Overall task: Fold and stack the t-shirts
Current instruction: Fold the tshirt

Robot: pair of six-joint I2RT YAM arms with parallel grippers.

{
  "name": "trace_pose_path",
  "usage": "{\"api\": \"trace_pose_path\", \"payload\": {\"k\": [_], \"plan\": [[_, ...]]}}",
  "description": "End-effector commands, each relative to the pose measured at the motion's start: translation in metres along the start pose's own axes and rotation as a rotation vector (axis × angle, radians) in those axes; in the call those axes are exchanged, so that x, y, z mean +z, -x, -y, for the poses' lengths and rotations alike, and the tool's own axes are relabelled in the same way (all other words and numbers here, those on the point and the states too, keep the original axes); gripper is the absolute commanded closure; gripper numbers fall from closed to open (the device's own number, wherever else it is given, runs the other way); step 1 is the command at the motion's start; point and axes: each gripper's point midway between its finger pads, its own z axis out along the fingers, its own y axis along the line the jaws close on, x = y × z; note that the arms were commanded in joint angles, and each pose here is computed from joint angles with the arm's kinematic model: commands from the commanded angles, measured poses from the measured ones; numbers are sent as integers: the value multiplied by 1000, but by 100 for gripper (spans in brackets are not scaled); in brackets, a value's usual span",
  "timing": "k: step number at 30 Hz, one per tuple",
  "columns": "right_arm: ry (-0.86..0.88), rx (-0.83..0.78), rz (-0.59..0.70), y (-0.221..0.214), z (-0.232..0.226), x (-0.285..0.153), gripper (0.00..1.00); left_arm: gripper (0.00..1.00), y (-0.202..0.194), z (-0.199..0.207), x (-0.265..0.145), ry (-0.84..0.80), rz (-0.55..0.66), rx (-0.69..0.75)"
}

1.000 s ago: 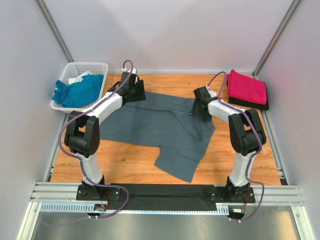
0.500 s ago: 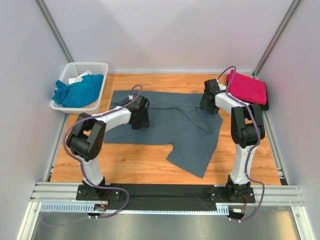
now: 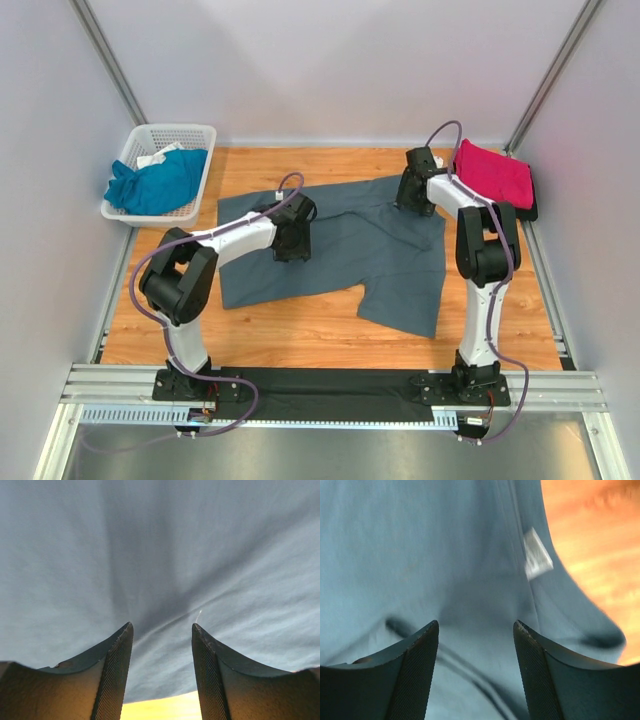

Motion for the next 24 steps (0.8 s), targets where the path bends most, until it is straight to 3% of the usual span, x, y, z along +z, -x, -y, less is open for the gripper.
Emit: {"api": "trace_pose_path", "payload": {"k": [1, 5, 8, 12, 17, 20, 24], "plan": [[87, -15, 49, 20, -6, -48, 37, 42, 41, -1, -25, 28, 82, 17], [163, -24, 74, 24, -12, -84, 35, 40, 78, -15, -56, 15, 178, -51], [206, -32, 67, 19, -17, -96, 35, 39, 92, -50, -63, 55, 200, -191], [208, -38, 46, 8, -17, -93, 35, 33, 101, -92, -59, 70, 225, -440], [204, -40, -8, -7, -18, -84, 36, 29, 125, -109, -68, 43, 357, -677], [211, -55, -11, -11, -22, -86, 36, 29, 134, -144, -67, 164, 465, -848], [206, -60, -14, -12, -21, -85, 36, 29, 136, -164, -61, 204, 498, -941]]}}
